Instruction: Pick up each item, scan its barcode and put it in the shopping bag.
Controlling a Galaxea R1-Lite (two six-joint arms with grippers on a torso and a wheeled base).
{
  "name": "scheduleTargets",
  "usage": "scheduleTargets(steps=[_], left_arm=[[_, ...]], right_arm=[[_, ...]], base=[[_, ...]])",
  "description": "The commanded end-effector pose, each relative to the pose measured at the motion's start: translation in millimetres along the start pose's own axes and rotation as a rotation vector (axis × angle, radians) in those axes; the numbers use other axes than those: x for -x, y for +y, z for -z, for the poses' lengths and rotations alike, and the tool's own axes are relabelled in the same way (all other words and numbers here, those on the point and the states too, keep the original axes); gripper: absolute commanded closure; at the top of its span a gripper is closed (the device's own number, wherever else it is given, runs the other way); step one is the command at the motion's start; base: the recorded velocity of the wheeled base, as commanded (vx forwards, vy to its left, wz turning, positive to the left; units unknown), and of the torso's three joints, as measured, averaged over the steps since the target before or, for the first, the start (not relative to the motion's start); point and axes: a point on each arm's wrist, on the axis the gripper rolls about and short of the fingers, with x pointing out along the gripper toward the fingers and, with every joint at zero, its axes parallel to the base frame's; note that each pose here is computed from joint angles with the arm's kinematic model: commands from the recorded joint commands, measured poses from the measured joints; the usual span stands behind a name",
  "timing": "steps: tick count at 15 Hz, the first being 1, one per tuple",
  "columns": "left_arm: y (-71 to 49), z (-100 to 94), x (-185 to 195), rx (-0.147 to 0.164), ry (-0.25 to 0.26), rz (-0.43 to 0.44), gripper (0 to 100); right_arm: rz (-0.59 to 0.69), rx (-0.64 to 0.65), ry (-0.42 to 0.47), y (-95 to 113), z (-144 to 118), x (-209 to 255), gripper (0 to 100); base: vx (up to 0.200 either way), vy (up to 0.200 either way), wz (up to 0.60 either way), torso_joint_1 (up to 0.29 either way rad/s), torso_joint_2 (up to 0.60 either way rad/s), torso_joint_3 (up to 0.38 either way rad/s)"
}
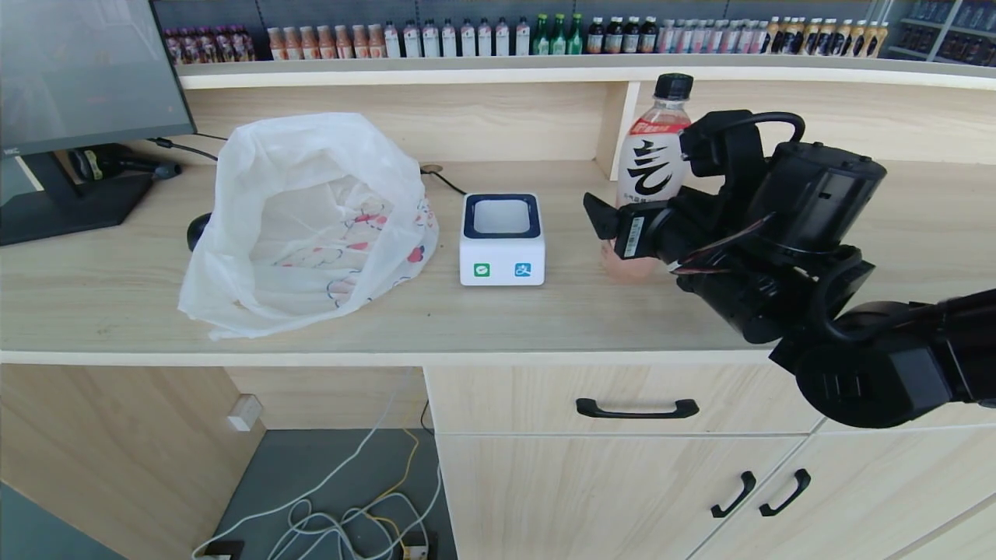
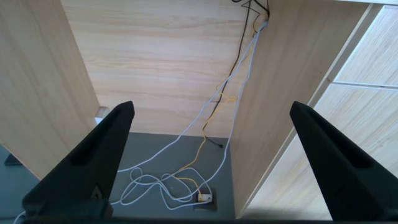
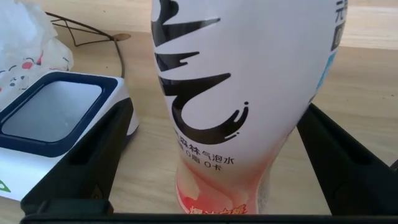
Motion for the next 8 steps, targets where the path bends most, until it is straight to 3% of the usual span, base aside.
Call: scheduleTargets(steps=[1, 6, 8], left_arm=[[0.0, 0.0, 0.0, 0.000, -0.001, 0.000, 0], [0.0, 0.0, 0.0, 0.000, -0.001, 0.000, 0], [0.0, 0.0, 0.0, 0.000, -0.001, 0.000, 0]], right_arm=[[0.009, 0.000, 0.000, 1.3, 5.1, -2.8, 0], [0.011, 0.025, -0.008, 2.2, 5.6, -5.5, 0], [0.029, 0.075, -0.055, -0.3, 5.2, -10.5, 0]], base=[[0.000, 0.000, 0.00, 0.000, 0.00, 0.000], [0.000, 0.000, 0.00, 0.000, 0.00, 0.000], [0.000, 0.000, 0.00, 0.000, 0.00, 0.000]])
